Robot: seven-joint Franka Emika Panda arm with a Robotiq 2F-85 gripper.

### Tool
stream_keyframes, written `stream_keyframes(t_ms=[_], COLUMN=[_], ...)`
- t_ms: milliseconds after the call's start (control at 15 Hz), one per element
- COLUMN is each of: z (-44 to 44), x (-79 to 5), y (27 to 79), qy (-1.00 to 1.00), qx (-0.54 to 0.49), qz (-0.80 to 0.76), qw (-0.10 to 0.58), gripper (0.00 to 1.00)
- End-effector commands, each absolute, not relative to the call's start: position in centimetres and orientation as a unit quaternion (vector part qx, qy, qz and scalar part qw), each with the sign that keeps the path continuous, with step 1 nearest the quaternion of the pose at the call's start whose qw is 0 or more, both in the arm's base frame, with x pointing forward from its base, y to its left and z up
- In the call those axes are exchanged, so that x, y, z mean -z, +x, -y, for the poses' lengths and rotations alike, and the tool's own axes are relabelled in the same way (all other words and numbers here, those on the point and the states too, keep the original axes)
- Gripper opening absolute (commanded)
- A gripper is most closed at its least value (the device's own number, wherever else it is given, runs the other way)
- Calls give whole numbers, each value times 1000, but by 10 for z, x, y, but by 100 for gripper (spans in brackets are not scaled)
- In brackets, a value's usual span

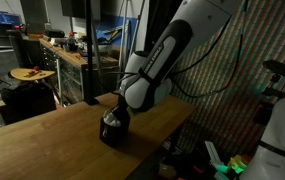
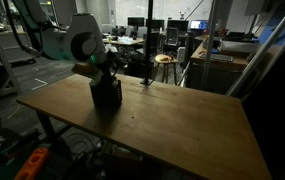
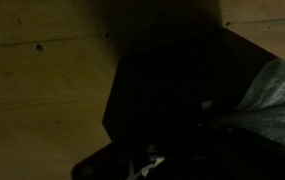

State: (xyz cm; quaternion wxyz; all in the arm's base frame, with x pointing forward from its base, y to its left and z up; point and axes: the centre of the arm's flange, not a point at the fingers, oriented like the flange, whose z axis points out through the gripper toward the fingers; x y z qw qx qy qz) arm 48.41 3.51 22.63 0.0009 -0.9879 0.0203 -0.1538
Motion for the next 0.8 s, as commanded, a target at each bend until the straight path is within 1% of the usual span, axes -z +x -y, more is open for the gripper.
stream_keyframes(t_ms=[0,467,667,733], z=[-35,-34,-36,-38], x=[-247,-327,-343,-346], y=[484,489,486,486], qy=[-985,-974,-972,-972], qx=[167,217,224,224], qz=[-31,-63,-66,-65], qw=[-3,9,2,1], gripper=[3,4,6,6])
